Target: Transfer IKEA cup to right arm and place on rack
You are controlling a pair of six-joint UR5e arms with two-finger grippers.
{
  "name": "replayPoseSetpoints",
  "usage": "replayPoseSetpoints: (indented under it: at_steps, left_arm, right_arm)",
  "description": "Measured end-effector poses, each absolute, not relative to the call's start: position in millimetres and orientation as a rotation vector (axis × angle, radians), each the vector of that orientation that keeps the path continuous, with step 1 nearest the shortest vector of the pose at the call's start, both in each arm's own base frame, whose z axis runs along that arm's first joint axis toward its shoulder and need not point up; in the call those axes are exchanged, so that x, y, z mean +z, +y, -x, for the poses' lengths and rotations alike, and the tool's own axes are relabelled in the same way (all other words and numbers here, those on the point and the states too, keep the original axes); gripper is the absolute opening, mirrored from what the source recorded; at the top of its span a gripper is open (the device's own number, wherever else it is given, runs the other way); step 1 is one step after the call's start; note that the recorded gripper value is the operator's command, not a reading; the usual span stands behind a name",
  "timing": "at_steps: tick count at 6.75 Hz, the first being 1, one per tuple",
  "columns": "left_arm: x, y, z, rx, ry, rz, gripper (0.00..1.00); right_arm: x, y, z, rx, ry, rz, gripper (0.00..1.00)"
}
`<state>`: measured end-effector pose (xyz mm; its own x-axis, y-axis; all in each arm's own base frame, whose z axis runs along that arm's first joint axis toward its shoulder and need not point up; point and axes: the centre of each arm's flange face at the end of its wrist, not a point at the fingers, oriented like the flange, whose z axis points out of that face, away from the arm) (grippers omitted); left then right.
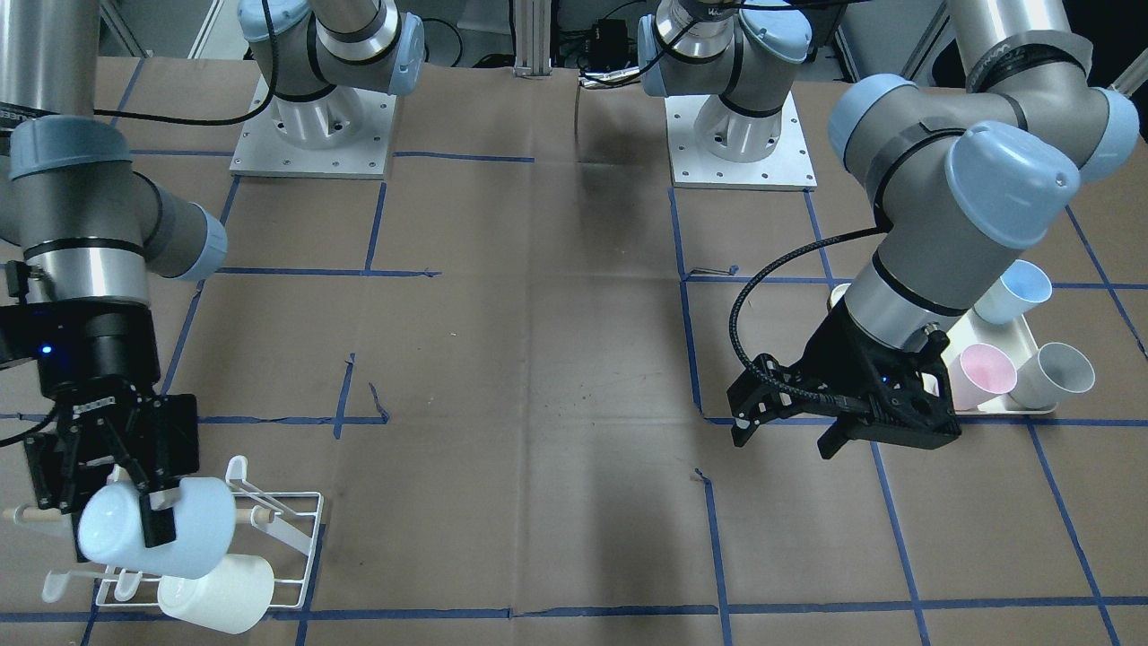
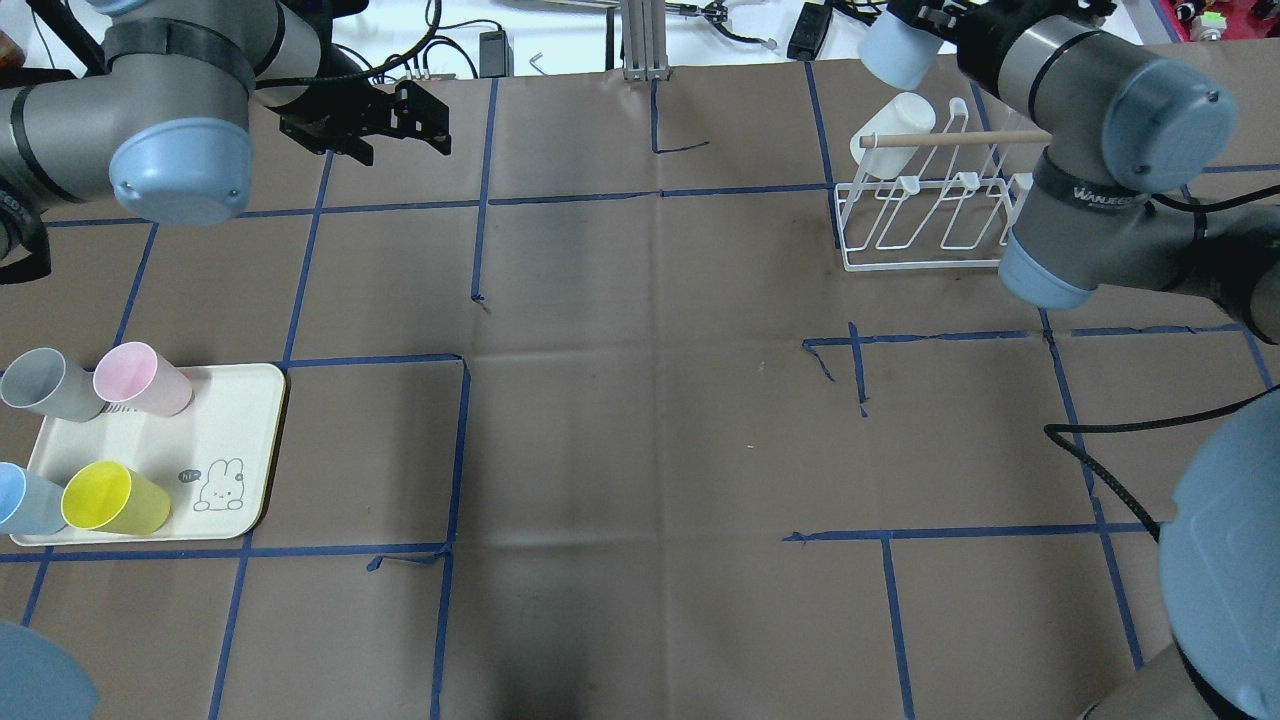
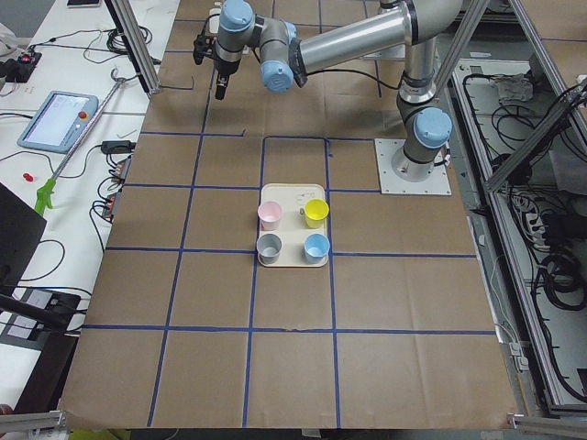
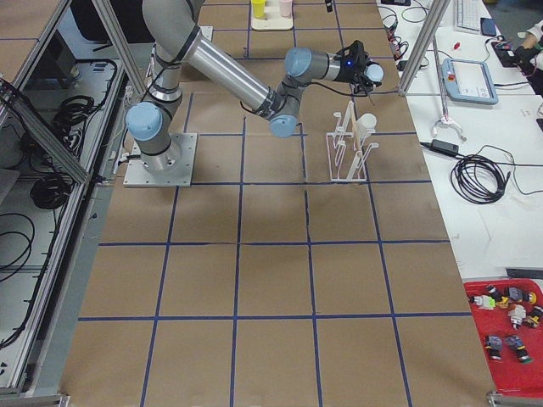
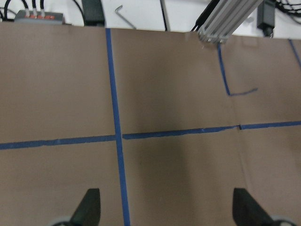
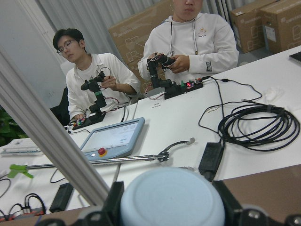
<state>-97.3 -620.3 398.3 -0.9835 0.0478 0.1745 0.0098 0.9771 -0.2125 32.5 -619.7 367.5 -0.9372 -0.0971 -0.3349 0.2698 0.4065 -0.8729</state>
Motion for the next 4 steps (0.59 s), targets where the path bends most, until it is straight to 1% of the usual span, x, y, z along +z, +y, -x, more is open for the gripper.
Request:
replayPoseSetpoints:
  at_steps: [1, 2, 4]
  left_arm:
    - [421.3, -601.7, 101.9, 0.172, -3.011, 0.004, 1.00]
    - [443.2, -580.2, 103.8, 0.093, -3.053, -0.009, 1.00]
    - [473.1, -547.1, 102.8, 0.066, -3.108, -0.016, 1.00]
  right_arm:
    - [365.7, -625.4, -0.4, -1.600, 2.403, -0.085, 0.33]
    - [363.7, -636.1, 25.2, -1.648, 2.450, -0.030, 0.33]
    - [345.1, -657.0, 55.3, -1.684, 2.524, 0.069, 0.33]
